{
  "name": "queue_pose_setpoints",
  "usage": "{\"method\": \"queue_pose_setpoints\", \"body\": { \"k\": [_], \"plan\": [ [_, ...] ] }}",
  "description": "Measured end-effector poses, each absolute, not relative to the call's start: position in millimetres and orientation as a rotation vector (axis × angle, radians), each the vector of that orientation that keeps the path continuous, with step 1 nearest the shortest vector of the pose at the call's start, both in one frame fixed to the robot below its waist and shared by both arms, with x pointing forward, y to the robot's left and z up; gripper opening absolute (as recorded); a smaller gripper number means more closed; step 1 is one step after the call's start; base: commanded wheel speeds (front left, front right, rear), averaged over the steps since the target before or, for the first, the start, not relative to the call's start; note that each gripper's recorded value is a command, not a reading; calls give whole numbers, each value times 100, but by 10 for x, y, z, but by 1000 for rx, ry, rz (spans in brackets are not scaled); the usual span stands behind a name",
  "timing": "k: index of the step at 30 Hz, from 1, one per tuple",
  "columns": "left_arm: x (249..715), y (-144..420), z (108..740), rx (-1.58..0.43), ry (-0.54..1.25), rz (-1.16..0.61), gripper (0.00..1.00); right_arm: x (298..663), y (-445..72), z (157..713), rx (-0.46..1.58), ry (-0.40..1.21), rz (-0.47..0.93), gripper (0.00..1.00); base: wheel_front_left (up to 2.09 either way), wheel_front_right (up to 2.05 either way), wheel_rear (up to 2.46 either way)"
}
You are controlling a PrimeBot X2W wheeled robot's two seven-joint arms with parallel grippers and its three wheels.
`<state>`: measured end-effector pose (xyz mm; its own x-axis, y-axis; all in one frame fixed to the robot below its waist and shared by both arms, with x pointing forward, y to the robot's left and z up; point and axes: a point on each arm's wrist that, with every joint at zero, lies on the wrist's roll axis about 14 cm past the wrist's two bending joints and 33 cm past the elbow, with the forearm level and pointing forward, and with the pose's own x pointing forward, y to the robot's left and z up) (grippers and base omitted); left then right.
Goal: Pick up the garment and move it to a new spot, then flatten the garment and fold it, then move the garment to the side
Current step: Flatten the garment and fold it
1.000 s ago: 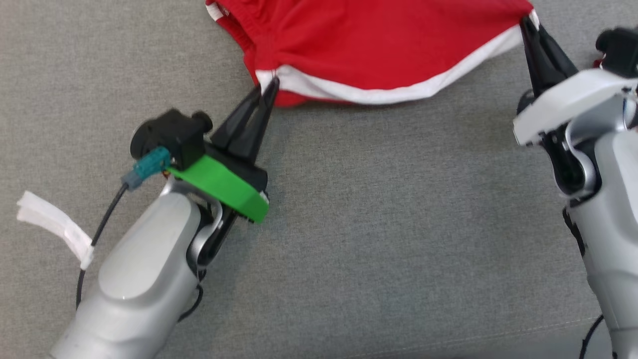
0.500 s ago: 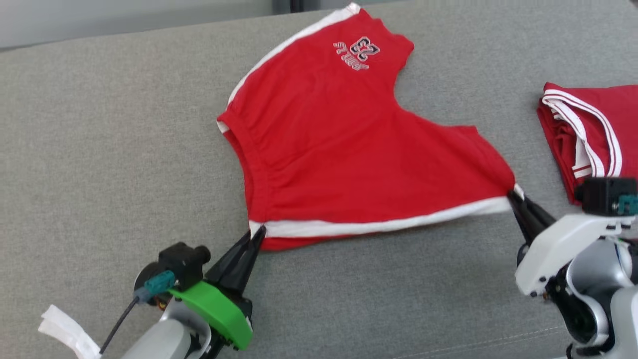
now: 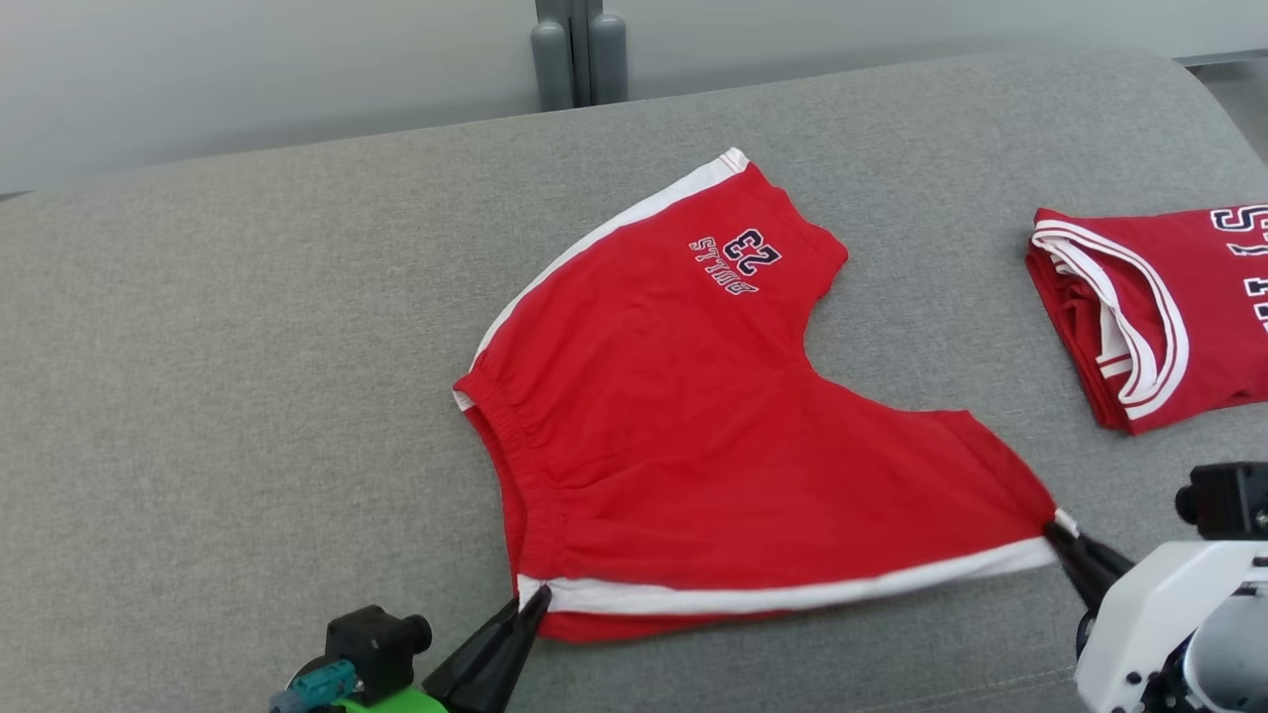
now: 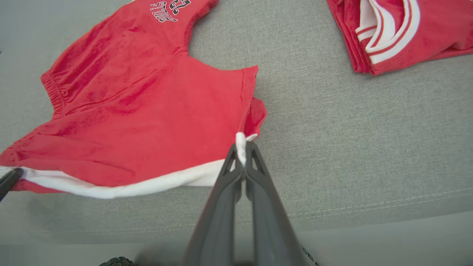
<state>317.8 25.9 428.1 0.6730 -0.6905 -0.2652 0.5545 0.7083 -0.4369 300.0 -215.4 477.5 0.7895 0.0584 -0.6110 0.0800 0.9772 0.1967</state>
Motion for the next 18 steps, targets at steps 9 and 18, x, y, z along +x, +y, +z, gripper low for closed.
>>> {"method": "queue_pose_setpoints", "body": {
  "k": [9, 18],
  "plan": [
    [3567, 142, 4641, -424, 321, -690, 0, 3702, -2162, 5039, 153, 497, 3, 0, 0, 0, 0],
    [4050, 225, 4623, -471, 285, -597, 0, 4531, -1988, 5083, 102, 427, 124, 0, 0, 0, 0]
  ]
}}
